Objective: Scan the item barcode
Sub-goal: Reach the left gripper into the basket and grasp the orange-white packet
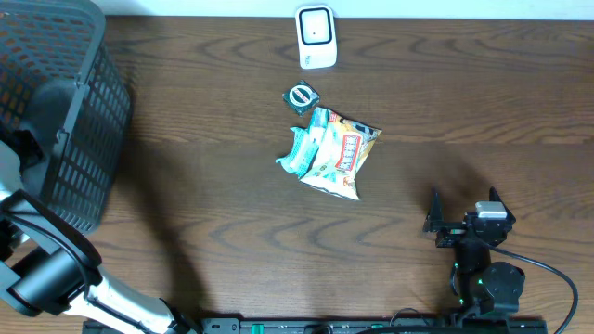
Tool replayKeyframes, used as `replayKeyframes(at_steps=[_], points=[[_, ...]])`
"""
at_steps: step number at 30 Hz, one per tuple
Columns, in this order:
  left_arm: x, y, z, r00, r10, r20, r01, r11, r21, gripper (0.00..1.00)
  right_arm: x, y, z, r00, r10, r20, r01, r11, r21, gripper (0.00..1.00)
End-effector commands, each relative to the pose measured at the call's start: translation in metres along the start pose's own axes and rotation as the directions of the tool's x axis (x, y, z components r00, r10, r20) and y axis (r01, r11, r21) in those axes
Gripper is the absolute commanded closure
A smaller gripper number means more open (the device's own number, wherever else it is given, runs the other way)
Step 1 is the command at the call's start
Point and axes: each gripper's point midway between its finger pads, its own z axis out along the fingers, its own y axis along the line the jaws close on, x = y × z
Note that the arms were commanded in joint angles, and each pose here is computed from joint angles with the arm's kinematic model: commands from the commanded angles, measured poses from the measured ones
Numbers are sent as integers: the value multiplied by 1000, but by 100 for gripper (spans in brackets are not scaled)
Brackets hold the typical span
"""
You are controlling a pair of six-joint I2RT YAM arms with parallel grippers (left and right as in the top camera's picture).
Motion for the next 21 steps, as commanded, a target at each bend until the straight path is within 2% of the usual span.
replayKeyframes(at_steps=[1, 4, 6, 7, 10, 16, 17, 21], points=[[13, 0, 20, 999, 11, -46, -11, 1000, 13, 15, 1, -3, 0, 1000, -7, -1, 7, 1000, 13, 1], [21, 2, 32, 997, 7, -73, -6, 1000, 13, 15, 1, -3, 0, 1000, -7, -2, 7, 1000, 13, 1], [24, 2, 37, 997, 2, -81, -1, 1000, 18, 25, 1, -3, 0, 1000, -7, -2, 7, 1000, 13, 1], [25, 1, 39, 997, 0, -82, 2, 1000, 31, 33, 1, -3, 0, 1000, -7, -2, 7, 1000, 13, 1], [23, -7, 40, 998, -8, -69, 14, 996, 89, 46, 1, -3, 0, 1000, -7, -1, 7, 1000, 13, 1], [21, -8, 38, 997, -46, -64, 52, 994, 97, 88, 1, -3, 0, 1000, -7, -1, 7, 1000, 13, 1], [19, -7, 35, 996, -61, -59, 66, 993, 95, 92, 1, -3, 0, 1000, -7, -1, 7, 1000, 13, 1], [7, 0, 17, 989, -149, -19, 150, 985, 87, 93, 1, -3, 0, 1000, -7, -2, 7, 1000, 13, 1]])
